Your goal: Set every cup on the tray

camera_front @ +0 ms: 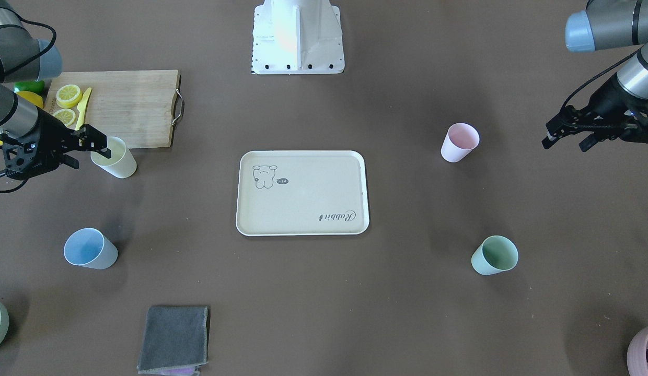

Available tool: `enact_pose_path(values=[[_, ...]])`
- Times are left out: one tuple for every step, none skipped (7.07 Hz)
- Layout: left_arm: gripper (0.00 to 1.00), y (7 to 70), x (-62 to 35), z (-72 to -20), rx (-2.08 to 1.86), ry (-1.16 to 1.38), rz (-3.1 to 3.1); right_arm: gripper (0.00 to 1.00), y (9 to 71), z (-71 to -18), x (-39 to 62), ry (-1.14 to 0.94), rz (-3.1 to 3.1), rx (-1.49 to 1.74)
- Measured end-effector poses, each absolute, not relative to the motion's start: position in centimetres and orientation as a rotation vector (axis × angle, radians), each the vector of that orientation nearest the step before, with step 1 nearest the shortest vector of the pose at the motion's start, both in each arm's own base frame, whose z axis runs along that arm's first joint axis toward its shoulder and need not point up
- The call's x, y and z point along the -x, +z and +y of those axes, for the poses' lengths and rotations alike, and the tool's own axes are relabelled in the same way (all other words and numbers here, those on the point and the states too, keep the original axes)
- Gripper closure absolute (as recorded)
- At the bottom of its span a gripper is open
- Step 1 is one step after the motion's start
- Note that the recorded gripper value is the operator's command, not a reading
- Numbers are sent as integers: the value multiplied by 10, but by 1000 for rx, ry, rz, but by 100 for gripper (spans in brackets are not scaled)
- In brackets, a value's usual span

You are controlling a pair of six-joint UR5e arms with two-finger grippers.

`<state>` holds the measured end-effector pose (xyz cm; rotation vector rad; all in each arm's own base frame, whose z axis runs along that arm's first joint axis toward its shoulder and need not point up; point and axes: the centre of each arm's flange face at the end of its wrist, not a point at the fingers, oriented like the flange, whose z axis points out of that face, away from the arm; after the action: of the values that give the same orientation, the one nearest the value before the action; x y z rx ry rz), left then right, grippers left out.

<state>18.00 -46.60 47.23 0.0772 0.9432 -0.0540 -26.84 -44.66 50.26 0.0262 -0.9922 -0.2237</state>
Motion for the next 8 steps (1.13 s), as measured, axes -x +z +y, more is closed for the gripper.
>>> enact_pose_path(values=[[14,468,-203,-460,-59,-50,938,100,487,-454,276,-220,-1005,-33],[15,466,-224,-451,-45,-26,932,100,460,-466,290,-198,-1019,-32],[20,464,-244,-442,-33,5,927,100,429,-478,308,-175,-1034,-27],[22,463,-259,-433,-26,33,922,100,400,-483,328,-156,-1050,-18],[35,463,-272,-425,-18,57,917,100,372,-485,354,-137,-1062,-9],[66,463,-287,-417,-12,75,908,100,345,-486,382,-119,-1066,-2],[100,461,-304,-411,-4,77,901,100,322,-484,411,-101,-1064,1],[100,455,-319,-407,4,72,900,100,306,-478,434,-89,-1064,4]])
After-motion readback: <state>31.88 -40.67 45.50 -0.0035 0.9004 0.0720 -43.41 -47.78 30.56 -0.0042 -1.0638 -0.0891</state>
